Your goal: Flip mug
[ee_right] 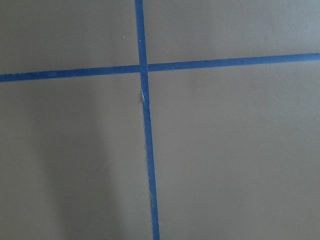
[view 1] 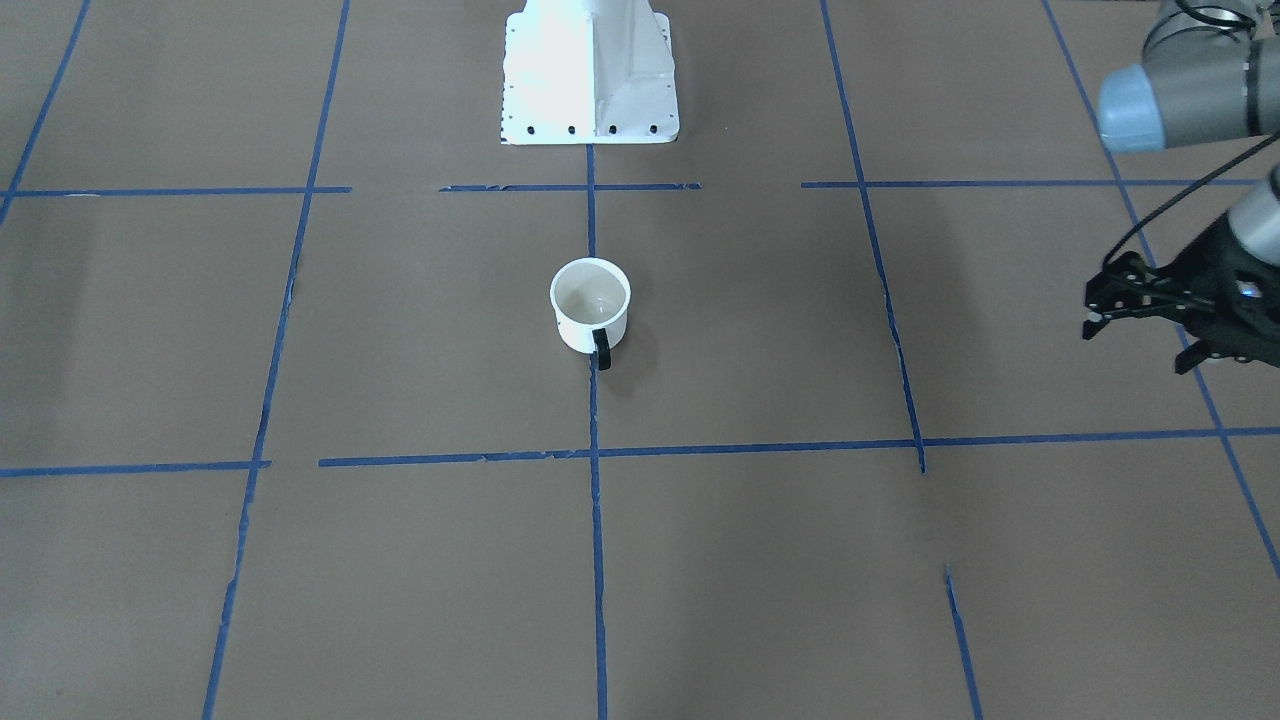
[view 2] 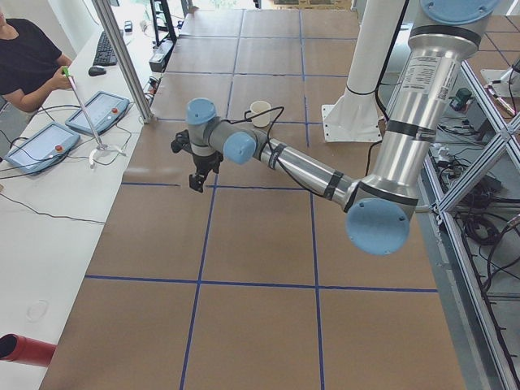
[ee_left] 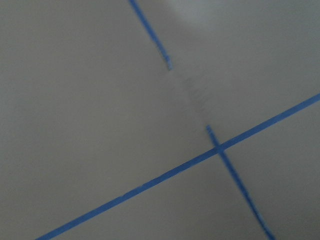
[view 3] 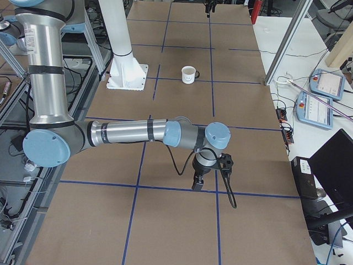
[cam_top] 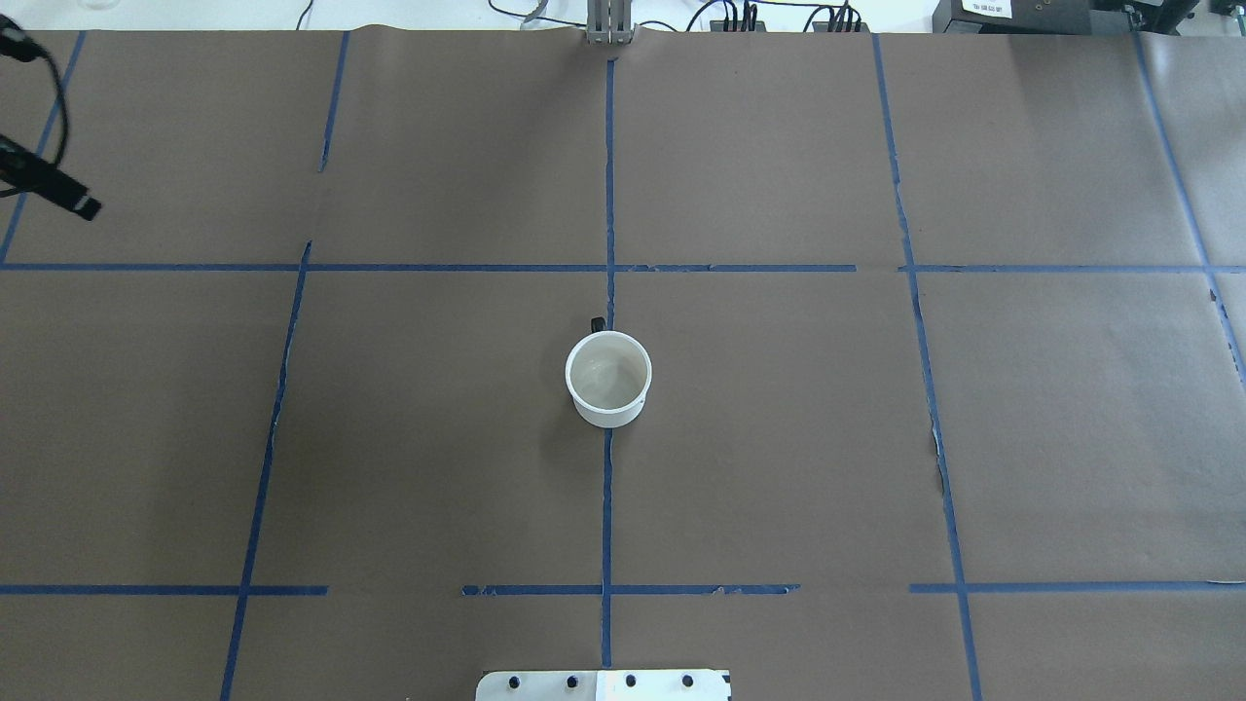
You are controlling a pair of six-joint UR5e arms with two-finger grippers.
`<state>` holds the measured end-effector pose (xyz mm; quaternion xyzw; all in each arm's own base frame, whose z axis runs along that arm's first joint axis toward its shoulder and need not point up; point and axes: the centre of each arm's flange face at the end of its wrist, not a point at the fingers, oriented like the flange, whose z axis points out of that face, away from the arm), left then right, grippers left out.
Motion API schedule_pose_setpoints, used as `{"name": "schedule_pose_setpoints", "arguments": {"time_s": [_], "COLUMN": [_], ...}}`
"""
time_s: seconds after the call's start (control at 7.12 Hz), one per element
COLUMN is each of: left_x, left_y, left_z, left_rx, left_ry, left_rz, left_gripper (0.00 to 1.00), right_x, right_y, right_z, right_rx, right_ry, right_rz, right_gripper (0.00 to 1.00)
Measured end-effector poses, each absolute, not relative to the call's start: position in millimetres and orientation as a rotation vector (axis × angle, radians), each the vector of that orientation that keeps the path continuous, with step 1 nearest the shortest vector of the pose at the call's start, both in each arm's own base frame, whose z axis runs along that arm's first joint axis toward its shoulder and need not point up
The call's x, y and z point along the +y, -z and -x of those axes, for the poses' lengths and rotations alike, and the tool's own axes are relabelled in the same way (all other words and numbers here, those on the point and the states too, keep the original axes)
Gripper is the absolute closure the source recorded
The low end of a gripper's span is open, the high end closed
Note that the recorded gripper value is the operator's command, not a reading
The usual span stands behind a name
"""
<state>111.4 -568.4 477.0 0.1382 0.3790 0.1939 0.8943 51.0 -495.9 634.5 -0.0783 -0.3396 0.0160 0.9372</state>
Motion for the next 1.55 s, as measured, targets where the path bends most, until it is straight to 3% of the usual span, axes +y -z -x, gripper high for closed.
{"name": "schedule_pose_setpoints", "arguments": {"time_s": [0.28, 0.56, 1.55], "left_x": [-560, -546, -515], "left_y": [-577, -638, -661], "left_z": [-15, 38, 60], "left_rx": [0.758, 0.748, 0.755], "left_ry": [-0.350, -0.253, -0.179], "left_rz": [-0.242, -0.177, -0.100], "left_gripper": [0.00, 0.00, 0.00], "right_x": [-496, -496, -496], "right_y": [-634, -634, -634], "right_z": [-51, -51, -51], "right_rx": [-0.694, -0.694, -0.694], "right_ry": [-0.033, -0.033, -0.033], "right_rz": [0.160, 0.160, 0.160], "right_gripper": [0.00, 0.00, 0.00]}}
